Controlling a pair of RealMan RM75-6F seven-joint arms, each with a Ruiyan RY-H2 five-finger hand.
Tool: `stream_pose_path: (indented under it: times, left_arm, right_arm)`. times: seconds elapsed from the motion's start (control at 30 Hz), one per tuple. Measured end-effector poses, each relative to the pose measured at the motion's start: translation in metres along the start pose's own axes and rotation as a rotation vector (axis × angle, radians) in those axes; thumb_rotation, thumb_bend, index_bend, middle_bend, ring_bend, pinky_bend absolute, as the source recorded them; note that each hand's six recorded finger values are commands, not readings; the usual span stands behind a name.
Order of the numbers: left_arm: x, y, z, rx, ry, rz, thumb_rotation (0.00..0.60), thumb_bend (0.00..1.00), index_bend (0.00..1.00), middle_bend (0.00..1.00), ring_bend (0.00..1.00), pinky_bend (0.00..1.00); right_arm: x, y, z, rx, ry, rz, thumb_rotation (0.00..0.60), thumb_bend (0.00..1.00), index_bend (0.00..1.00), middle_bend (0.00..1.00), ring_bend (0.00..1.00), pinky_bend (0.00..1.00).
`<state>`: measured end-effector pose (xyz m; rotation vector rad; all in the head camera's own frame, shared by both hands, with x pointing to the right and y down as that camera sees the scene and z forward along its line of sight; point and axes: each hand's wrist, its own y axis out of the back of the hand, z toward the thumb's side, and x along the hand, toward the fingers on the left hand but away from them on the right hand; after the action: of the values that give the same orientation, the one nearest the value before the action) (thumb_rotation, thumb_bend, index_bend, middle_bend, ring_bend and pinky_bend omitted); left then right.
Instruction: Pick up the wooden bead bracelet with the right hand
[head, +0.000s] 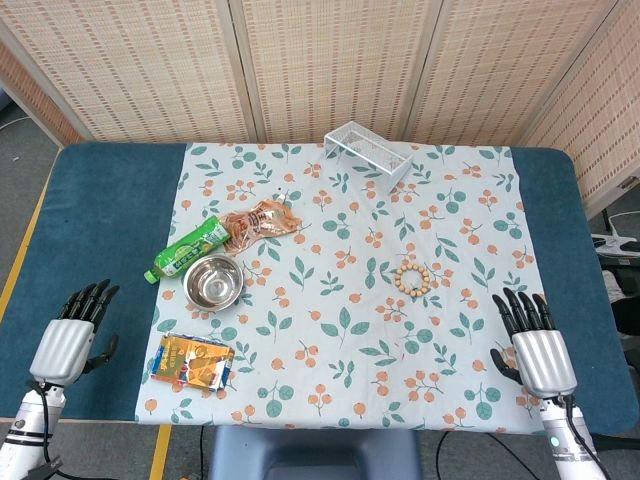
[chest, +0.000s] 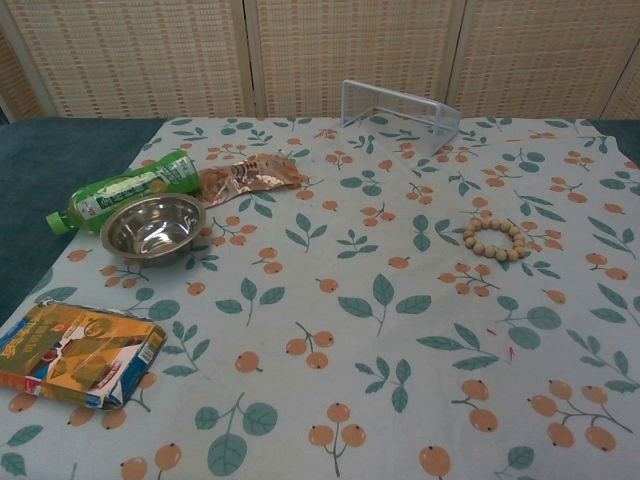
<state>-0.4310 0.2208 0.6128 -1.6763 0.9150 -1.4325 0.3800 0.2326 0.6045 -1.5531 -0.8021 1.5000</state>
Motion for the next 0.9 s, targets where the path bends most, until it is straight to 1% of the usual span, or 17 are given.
stream_pose_path:
  times: [0.13, 0.2, 0.3, 0.33, 0.43, 0.5, 0.57, 0.63, 0.73, 0.9]
  left_arm:
    - [0.000, 0.001, -0.001, -0.001, 0.008, 0.005, 0.600, 0.46, 0.00, 0.00, 0.00, 0.12]
    - [0.000, 0.001, -0.002, -0.006, 0.010, 0.002, 0.600, 0.46, 0.00, 0.00, 0.00, 0.12]
    - [0.001, -0.001, -0.004, -0.015, 0.015, -0.009, 0.600, 0.46, 0.00, 0.00, 0.00, 0.12]
    - [0.002, -0.001, -0.004, -0.017, 0.016, -0.012, 0.600, 0.46, 0.00, 0.00, 0.00, 0.12]
    - [0.002, -0.002, -0.004, -0.022, 0.014, -0.023, 0.600, 0.46, 0.00, 0.00, 0.00, 0.13]
    - [0.002, -0.003, -0.003, -0.020, 0.012, -0.025, 0.600, 0.46, 0.00, 0.00, 0.00, 0.13]
    - [0.002, -0.002, -0.003, -0.015, 0.011, -0.025, 0.600, 0.46, 0.00, 0.00, 0.00, 0.13]
    - [0.002, -0.003, -0.002, -0.013, 0.011, -0.027, 0.600, 0.46, 0.00, 0.00, 0.00, 0.13]
    - [0.002, -0.003, -0.004, -0.015, 0.016, -0.027, 0.600, 0.46, 0.00, 0.00, 0.00, 0.13]
    - [0.004, -0.004, -0.005, -0.019, 0.023, -0.033, 0.600, 0.46, 0.00, 0.00, 0.00, 0.13]
  right_arm:
    - [-0.002, -0.007, 0.002, -0.010, 0.019, 0.031, 0.540, 0.27, 0.00, 0.00, 0.00, 0.00]
    - [-0.006, -0.009, 0.004, -0.008, 0.027, 0.031, 0.543, 0.27, 0.00, 0.00, 0.00, 0.00]
    - [-0.021, -0.012, 0.010, 0.005, 0.046, 0.030, 0.583, 0.27, 0.00, 0.00, 0.00, 0.00]
    - [-0.029, -0.012, 0.013, 0.017, 0.059, 0.025, 0.598, 0.27, 0.01, 0.01, 0.00, 0.00]
    - [-0.054, -0.015, 0.019, 0.046, 0.084, 0.023, 0.600, 0.27, 0.06, 0.04, 0.00, 0.00]
    - [-0.068, -0.019, 0.023, 0.051, 0.097, 0.043, 0.600, 0.27, 0.10, 0.07, 0.00, 0.00]
    - [-0.086, -0.025, 0.032, 0.050, 0.123, 0.076, 0.600, 0.27, 0.15, 0.11, 0.00, 0.00]
    - [-0.106, -0.030, 0.043, 0.064, 0.151, 0.104, 0.600, 0.27, 0.19, 0.14, 0.00, 0.00]
    - [-0.129, -0.036, 0.056, 0.104, 0.177, 0.117, 0.600, 0.27, 0.23, 0.17, 0.00, 0.00]
    - [-0.147, -0.050, 0.070, 0.154, 0.190, 0.140, 0.600, 0.27, 0.27, 0.19, 0.00, 0.00]
